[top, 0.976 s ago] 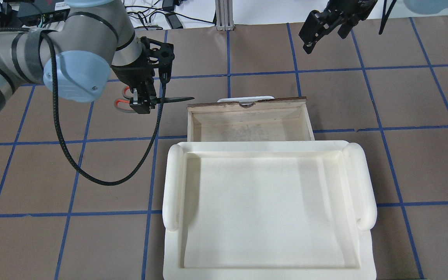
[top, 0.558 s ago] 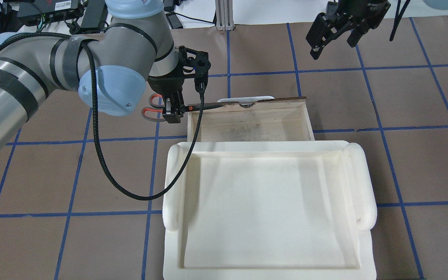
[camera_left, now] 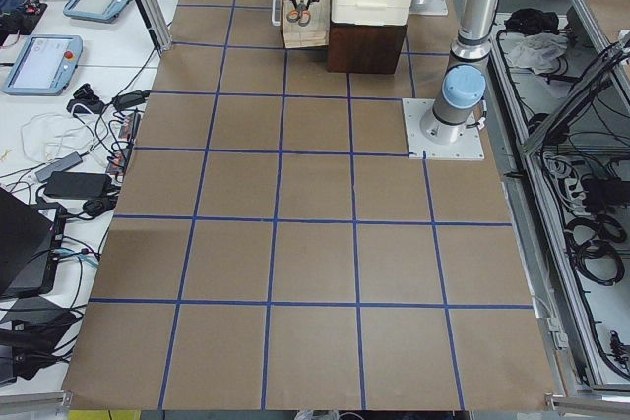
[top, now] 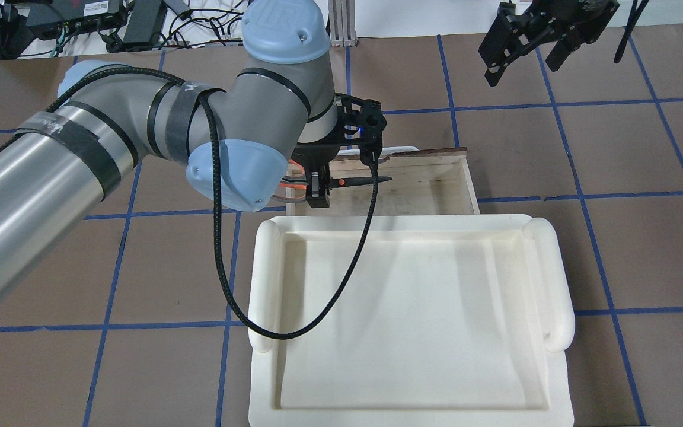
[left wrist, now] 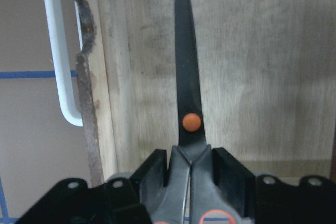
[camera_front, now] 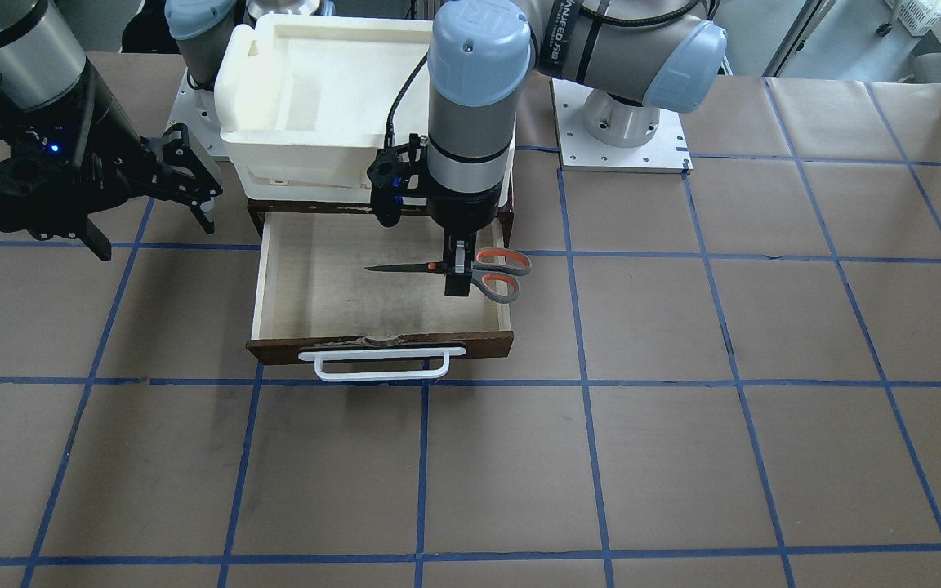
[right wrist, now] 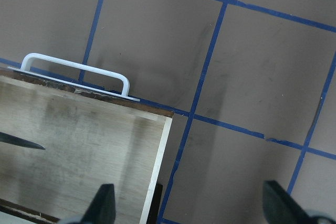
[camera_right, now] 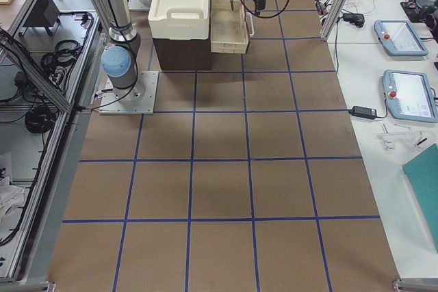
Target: Place scissors in drawer with both arms
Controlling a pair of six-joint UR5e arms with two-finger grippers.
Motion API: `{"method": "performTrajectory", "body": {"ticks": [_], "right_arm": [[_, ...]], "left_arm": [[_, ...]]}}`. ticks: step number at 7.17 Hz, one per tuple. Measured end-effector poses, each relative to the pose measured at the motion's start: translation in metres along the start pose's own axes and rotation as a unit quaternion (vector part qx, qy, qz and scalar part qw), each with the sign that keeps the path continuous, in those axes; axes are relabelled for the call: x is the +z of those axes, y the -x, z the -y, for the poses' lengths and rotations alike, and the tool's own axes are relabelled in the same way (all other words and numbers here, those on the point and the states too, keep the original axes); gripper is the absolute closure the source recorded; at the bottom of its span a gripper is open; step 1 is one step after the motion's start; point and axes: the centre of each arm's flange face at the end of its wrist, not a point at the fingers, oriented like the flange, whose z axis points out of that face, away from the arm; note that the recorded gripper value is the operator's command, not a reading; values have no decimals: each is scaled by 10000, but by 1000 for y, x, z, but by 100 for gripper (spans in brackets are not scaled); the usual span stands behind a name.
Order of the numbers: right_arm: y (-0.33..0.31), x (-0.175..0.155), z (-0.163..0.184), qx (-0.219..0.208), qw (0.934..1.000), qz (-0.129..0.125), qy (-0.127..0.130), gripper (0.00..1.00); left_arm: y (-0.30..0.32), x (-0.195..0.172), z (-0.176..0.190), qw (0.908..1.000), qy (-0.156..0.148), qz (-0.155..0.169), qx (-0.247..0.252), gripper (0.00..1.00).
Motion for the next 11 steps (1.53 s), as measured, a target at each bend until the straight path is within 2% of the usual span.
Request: {"method": "performTrajectory", "body": {"ticks": [4, 6, 7, 9, 11], "right_arm": [[-26, 10, -5, 216, 9997, 28, 127, 0], [-30, 12, -8, 263, 9995, 8, 166, 0], [-29, 12, -8, 266, 9995, 14, 162, 0], [-29, 11, -8, 282, 9994, -19, 177, 0], [-36, 5, -15, 337, 9980, -459, 287, 0]], "left_arm": [[-1, 38, 28, 9997, -39, -194, 155, 100], [1, 48, 32, 9995, -87, -236, 183, 37], [2, 50, 32, 9995, -83, -245, 184, 27], [2, 45, 31, 9996, -94, -211, 156, 26], [1, 22, 25, 9999, -102, -46, -127, 26]]}}
